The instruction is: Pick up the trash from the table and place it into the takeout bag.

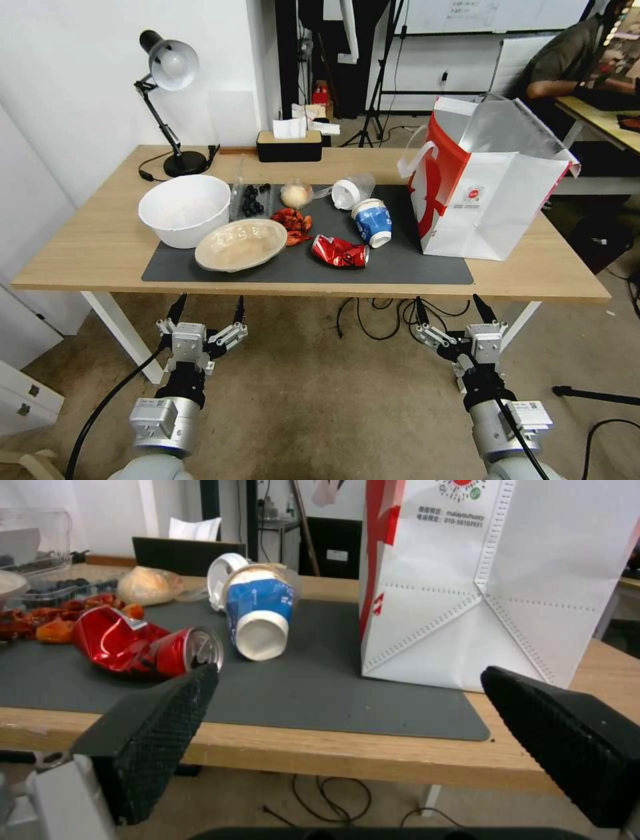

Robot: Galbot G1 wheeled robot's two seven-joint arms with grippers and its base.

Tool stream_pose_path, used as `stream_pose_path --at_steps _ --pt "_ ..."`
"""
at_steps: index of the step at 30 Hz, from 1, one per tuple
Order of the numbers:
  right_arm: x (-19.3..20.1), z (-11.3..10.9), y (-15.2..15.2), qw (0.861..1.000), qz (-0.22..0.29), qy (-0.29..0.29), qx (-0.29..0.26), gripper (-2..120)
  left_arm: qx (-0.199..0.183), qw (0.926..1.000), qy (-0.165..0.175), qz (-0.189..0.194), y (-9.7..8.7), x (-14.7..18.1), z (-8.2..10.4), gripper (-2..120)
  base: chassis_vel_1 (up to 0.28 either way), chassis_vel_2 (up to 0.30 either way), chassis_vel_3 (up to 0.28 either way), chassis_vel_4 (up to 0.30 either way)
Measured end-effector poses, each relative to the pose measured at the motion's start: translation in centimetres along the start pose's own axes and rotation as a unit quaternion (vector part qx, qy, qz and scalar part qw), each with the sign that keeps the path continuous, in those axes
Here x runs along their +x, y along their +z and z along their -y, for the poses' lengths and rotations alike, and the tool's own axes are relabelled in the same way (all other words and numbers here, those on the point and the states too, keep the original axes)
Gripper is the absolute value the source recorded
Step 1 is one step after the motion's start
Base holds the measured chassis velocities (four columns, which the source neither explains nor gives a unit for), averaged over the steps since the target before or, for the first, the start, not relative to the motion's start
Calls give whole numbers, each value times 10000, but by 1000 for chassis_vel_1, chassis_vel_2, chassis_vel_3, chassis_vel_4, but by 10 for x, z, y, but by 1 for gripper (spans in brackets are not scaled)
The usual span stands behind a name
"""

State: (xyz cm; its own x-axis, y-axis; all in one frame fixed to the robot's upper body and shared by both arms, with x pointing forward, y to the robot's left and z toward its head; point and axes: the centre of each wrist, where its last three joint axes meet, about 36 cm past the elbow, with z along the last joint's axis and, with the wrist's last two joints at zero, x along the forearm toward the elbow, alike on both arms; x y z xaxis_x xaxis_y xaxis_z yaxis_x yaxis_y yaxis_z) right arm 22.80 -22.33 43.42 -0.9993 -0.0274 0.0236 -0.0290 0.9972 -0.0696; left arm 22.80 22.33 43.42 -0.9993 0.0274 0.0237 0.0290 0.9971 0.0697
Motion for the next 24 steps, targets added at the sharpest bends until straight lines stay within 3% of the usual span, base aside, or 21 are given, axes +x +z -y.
stream_pose_path --at_steps 20,22,24 --pt "-1 0 0 10000 5 -8 -11 100 7 10000 -6 -2 0 -1 0 100 0 0 0 0" --pt "-6 -2 2 9999 -41 -61 -71 100 123 9999 -84 -71 1 -5 3 100 0 0 0 0" --pt "-21 -7 8 9992 -177 -260 -235 100 496 9980 -265 -297 4 -20 14 100 0 0 0 0"
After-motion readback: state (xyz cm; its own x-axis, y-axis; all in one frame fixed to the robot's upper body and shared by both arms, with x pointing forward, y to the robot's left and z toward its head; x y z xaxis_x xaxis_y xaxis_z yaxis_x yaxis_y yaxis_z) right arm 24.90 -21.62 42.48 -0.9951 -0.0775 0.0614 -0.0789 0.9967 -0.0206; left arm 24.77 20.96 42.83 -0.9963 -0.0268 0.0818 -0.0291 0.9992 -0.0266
